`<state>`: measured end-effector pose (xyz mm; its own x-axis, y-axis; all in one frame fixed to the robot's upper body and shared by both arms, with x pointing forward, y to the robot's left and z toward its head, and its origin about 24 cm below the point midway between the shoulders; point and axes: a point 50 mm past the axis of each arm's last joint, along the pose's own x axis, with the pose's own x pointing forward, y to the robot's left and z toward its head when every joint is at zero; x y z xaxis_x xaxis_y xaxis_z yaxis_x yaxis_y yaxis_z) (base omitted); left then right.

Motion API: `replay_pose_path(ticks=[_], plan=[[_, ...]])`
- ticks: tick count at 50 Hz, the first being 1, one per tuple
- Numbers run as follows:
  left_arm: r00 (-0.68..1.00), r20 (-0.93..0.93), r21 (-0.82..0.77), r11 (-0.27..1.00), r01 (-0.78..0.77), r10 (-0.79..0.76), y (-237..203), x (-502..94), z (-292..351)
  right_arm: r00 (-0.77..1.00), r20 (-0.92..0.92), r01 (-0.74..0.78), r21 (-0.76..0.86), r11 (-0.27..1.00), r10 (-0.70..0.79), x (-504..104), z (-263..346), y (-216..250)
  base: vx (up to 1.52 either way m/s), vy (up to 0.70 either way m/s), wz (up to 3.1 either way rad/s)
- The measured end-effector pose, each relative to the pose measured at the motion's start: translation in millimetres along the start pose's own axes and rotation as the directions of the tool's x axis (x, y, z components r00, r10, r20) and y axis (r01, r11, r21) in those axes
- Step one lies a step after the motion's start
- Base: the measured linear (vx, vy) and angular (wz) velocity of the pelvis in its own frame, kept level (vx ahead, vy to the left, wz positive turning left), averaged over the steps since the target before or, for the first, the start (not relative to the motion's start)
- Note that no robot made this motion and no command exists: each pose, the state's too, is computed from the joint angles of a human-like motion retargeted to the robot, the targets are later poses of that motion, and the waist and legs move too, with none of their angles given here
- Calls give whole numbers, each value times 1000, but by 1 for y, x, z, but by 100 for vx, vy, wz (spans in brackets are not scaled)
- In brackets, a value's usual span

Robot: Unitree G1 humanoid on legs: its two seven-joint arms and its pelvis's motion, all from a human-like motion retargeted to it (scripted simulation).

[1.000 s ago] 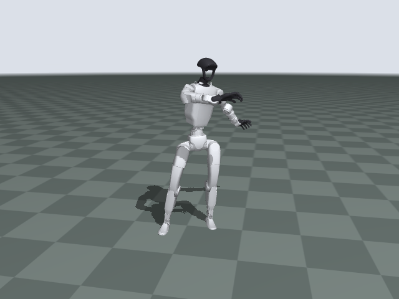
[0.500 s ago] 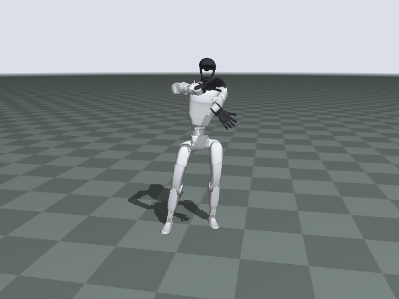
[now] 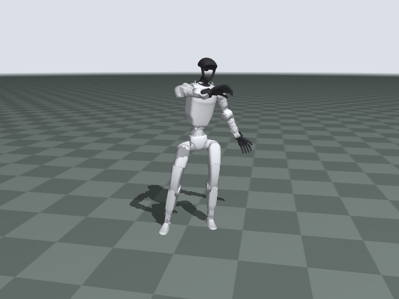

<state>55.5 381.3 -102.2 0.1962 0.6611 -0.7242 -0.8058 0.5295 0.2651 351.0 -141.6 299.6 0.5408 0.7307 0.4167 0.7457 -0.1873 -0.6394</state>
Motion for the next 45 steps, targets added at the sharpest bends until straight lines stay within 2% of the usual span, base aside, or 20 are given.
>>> replay_pose_path(ticks=[5,10,17,22,25,28,30,33,37,40,43,45], plan=[[956,110,-233,942,-241,272,124,-13,50,994,-52,-97,-40,994,95,-26,-17,10,1,1,28],[851,253,-253,881,-400,459,193,-45,115,984,-96,-156,-73,985,149,-47,-30,15,0,2,32],[754,325,-248,821,-515,571,223,-73,164,983,-114,-155,-95,983,144,-50,-35,14,-1,1,15],[743,260,-241,786,-569,617,205,-59,147,993,-103,-61,-99,993,50,-31,-30,5,-2,0,-9],[710,219,-220,743,-632,669,172,-39,120,997,-69,17,-97,995,-24,-13,-21,-2,-5,0,-31],[664,150,-154,680,-717,733,118,-21,75,995,-1,103,-84,991,-103,10,-4,-11,-6,1,-33],[662,89,-78,668,-740,744,70,-14,43,987,51,158,-69,985,-155,25,10,-18,-7,1,-28],[738,-32,-32,737,-675,674,-26,-17,9,970,114,223,-40,974,-217,45,30,-27,-7,1,-23],[908,-110,-224,880,-419,405,-185,-65,23,949,159,280,-18,960,-273,64,49,-37,-7,1,-22],[997,-18,-416,906,-81,81,-292,-146,70,935,185,312,-16,950,-304,71,56,-44,-6,1,-29],[974,122,-531,816,227,-192,-352,-240,122,922,198,343,-23,939,-332,73,56,-52,-4,1,-36],[938,174,-578,740,345,-301,-368,-297,152,915,206,361,-33,932,-347,73,53,-56,-3,-1,-43]])
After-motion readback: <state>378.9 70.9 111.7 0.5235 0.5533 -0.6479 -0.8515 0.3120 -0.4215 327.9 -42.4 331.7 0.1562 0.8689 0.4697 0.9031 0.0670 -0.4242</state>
